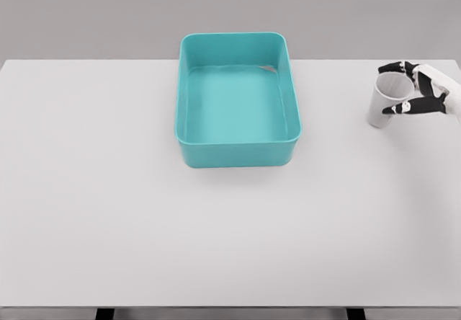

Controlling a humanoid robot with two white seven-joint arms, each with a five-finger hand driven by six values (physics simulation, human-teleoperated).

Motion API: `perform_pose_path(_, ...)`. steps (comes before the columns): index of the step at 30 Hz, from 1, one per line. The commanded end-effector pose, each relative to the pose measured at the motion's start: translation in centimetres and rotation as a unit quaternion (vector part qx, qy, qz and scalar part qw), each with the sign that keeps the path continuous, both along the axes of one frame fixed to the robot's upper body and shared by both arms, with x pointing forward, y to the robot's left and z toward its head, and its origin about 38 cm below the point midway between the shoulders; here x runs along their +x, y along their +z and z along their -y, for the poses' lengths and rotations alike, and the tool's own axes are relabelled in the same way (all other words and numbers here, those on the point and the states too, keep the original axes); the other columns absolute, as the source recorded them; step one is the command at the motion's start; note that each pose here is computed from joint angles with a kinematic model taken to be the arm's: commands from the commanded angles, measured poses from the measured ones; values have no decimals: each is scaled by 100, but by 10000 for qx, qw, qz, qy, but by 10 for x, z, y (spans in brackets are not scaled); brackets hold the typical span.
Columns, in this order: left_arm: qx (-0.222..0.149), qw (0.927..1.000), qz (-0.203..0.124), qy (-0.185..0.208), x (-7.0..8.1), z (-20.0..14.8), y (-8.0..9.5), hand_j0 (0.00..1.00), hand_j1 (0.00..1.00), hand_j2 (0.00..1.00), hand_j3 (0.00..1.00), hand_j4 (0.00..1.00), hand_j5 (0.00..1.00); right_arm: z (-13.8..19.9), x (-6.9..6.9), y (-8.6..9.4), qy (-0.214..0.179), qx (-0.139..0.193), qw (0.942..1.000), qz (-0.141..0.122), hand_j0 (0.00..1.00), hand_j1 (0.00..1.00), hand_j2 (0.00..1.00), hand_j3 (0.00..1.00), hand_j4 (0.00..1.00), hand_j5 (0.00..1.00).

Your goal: Put the paper cup into the basket with your right arm

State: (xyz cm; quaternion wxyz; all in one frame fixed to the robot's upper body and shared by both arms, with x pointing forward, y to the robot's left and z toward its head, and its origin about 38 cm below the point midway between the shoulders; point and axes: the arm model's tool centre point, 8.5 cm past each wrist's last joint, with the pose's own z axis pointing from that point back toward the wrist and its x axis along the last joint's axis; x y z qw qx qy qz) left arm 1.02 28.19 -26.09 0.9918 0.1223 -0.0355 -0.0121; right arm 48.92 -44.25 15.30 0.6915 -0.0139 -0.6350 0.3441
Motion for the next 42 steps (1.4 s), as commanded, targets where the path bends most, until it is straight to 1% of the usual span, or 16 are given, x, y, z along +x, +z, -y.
perform_pose_path(1, 0, 10000, 0, -1, 0, 0, 0, 100, 100, 100, 100, 100, 100, -1, 1, 2, 4, 29, 10000, 31, 68, 68, 68, 68, 68, 68)
perform_pose_path(4, 0, 10000, 0, -1, 0, 0, 0, 100, 100, 100, 100, 100, 100, -12, 7, 18, 164, 26, 9996, 233, 68, 68, 68, 68, 68, 68)
perform_pose_path(12, 0, 10000, 0, -1, 0, 0, 0, 100, 100, 100, 100, 100, 100, -44, 17, 45, 576, 70, 9962, 652, 67, 67, 67, 67, 67, 67)
perform_pose_path(14, 0, 10000, 0, -1, 0, 0, 0, 100, 100, 100, 100, 100, 100, -58, 22, 61, 751, 83, 9936, 844, 67, 67, 67, 67, 67, 67)
perform_pose_path(18, 0, 10000, 7, -2, 0, 0, 0, 100, 100, 100, 100, 100, 100, -76, 24, 79, 983, 90, 9893, 1077, 67, 67, 67, 67, 67, 67)
perform_pose_path(20, 0, 10000, 0, -1, 0, 0, 0, 100, 100, 100, 100, 100, 100, -87, 23, 88, 1137, 84, 9860, 1217, 67, 67, 67, 67, 67, 67)
perform_pose_path(21, 0, 10000, 0, -1, 0, 0, 0, 100, 100, 100, 100, 100, 100, -99, 27, 94, 1233, 137, 9837, 1301, 67, 67, 67, 67, 67, 67)
perform_pose_path(23, 0, 10000, 0, -1, 0, 0, 0, 100, 100, 100, 100, 100, 100, -112, 25, 109, 1434, 110, 9779, 1516, 67, 67, 67, 67, 67, 67)
perform_pose_path(26, 0, 10000, 0, -1, 0, 0, 0, 100, 100, 100, 100, 100, 100, -125, 28, 119, 1551, 164, 9742, 1631, 67, 67, 67, 67, 67, 67)
perform_pose_path(27, 0, 10000, 0, -1, 0, 0, 0, 100, 100, 100, 100, 100, 100, -136, 30, 119, 1624, 236, 9725, 1652, 67, 67, 67, 67, 67, 67)
perform_pose_path(28, 0, 10000, 0, -1, 0, 0, 0, 100, 100, 100, 100, 100, 100, -144, 32, 118, 1706, 159, 9716, 1629, 67, 67, 67, 67, 67, 67)
perform_pose_path(29, 0, 10000, 0, -1, 0, 0, 0, 100, 100, 100, 100, 100, 100, -154, 34, 117, 1776, 198, 9703, 1632, 67, 67, 67, 67, 67, 67)
perform_pose_path(30, 0, 10000, 0, -1, 0, 0, 0, 100, 100, 100, 100, 100, 100, -163, 36, 119, 1860, 69, 9687, 1643, 67, 67, 67, 67, 67, 67)
perform_pose_path(32, 0, 10000, 0, -1, 0, 0, 0, 100, 100, 100, 100, 100, 100, -178, 38, 116, 1974, 97, 9668, 1619, 68, 68, 68, 68, 68, 68)
perform_pose_path(38, 0, 10000, 0, -1, 0, 0, 0, 100, 100, 100, 100, 100, 100, -211, 43, 117, 2179, 99, 9628, 1597, 68, 68, 68, 68, 68, 68)
perform_pose_path(42, 0, 10000, 0, -1, 0, 0, 0, 100, 100, 100, 100, 100, 100, -232, 42, 112, 2378, 84, 9590, 1538, 68, 68, 68, 68, 68, 68)
